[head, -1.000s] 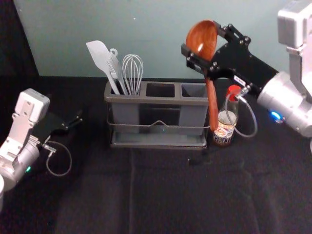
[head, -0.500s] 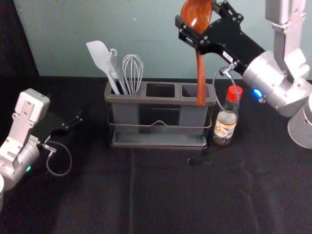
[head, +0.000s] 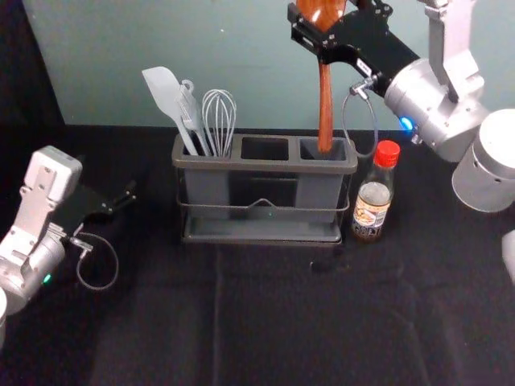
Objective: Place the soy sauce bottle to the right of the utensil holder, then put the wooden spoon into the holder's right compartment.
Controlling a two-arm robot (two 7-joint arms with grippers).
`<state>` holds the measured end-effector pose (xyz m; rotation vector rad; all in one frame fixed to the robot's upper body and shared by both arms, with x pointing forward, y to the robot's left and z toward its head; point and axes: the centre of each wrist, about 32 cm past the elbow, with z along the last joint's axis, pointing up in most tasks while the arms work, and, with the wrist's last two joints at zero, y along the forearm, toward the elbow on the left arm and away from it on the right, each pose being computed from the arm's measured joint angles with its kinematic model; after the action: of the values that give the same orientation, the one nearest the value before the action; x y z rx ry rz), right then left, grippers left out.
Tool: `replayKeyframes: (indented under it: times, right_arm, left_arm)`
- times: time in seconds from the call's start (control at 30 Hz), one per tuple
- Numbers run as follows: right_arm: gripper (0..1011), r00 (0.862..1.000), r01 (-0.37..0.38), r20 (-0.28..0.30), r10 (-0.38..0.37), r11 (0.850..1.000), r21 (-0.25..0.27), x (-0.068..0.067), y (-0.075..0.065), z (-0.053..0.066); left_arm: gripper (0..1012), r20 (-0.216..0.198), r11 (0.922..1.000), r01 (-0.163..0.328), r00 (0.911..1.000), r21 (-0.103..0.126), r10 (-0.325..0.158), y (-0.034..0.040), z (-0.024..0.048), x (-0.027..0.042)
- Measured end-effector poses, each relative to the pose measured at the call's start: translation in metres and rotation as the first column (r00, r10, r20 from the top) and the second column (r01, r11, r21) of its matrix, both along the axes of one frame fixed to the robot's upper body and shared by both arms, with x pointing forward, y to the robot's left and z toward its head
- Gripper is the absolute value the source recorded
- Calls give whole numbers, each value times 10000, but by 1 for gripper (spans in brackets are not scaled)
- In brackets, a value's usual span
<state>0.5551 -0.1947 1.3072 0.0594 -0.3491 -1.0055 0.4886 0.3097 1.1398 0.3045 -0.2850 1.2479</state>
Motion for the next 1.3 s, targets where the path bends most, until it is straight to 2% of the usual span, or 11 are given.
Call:
replayKeyframes:
  times: [0.27, 0.57, 0.87, 1.07, 1.3]
  right_arm:
    - [842, 9998, 196, -71, -198, 9996, -226, 157, 45, -26]
    - [842, 9994, 289, -168, -297, 9987, -417, 215, 84, -107]
    - [842, 9991, 345, -238, -359, 9978, -570, 207, 78, -195]
    - [842, 9992, 362, -156, -376, 9959, -832, 151, 64, -297]
    - [842, 9987, 370, -327, -400, 9954, -879, 95, 26, -423]
  left_arm:
    - [1005, 0, 10000, 0, 10000, 0, 0, 0, 0, 0]
    - [1005, 0, 10000, 0, 10000, 0, 0, 0, 0, 0]
    - [1005, 0, 10000, -1, 10000, 0, 1, 0, 0, 0]
    - [1005, 1, 10000, -1, 10000, 0, 1, 0, 0, 0]
    - [1005, 1, 10000, 0, 10000, 0, 0, 0, 0, 0]
